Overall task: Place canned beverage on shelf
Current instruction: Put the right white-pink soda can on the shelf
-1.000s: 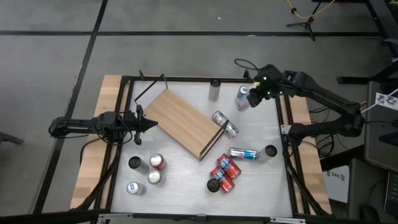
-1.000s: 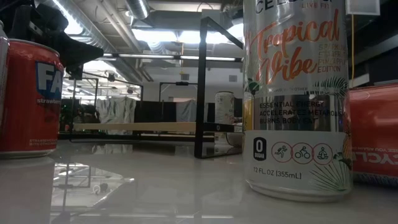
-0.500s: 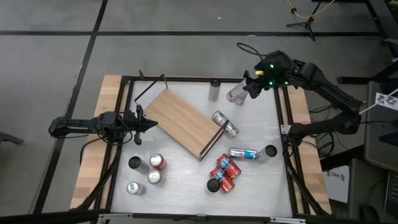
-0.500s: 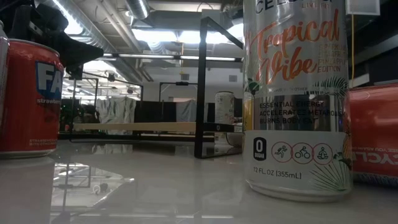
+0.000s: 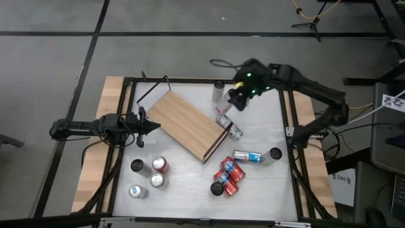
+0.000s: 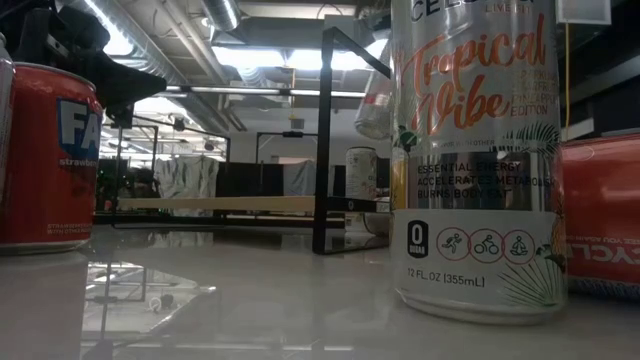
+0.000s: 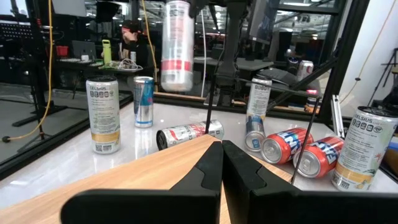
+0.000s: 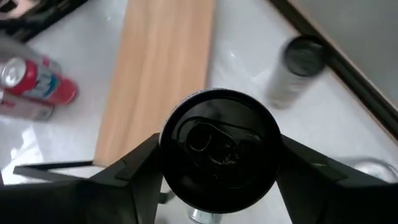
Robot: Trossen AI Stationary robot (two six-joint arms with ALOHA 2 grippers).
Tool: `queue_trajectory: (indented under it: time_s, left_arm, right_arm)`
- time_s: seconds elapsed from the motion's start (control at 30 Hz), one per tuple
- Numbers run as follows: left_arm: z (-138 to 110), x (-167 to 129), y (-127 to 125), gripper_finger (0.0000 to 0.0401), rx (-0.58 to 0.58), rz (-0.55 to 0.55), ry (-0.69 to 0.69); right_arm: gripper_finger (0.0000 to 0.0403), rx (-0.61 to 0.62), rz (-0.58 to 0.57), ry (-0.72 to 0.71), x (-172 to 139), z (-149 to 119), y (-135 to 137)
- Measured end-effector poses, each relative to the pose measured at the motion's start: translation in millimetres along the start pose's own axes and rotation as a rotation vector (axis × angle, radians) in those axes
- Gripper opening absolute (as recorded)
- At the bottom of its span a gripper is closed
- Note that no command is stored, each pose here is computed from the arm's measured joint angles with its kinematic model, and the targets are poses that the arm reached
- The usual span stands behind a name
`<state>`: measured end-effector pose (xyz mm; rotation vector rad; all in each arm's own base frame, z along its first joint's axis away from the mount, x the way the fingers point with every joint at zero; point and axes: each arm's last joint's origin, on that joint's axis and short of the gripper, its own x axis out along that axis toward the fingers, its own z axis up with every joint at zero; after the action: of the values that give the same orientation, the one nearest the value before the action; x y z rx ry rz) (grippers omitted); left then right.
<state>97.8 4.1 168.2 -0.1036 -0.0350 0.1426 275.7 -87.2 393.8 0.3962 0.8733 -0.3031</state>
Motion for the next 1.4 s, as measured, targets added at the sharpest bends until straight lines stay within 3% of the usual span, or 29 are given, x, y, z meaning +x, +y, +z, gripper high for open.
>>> queue_trajectory:
  time_s: [0.27, 0.43, 1.1, 1.4]
  left_arm:
    - [0, 0, 0, 0.0000, 0.000, 0.000, 0.000]
    - [0, 0, 0, 0.0000, 0.000, 0.000, 0.000]
    - [0, 0, 0, 0.0000, 0.000, 0.000, 0.000]
    - [0, 0, 0, 0.0000, 0.000, 0.000, 0.000]
  right_arm:
    - [0.0248, -0.213, 0.058, 0.045, 28, 13, 35]
    - [0.0248, -0.285, 0.073, 0.080, 38, 12, 46]
    - [0.0248, -0.283, 0.033, 0.264, 76, 4, 46]
    - [0.0248, -0.280, 0.030, 0.304, 79, 0, 45]
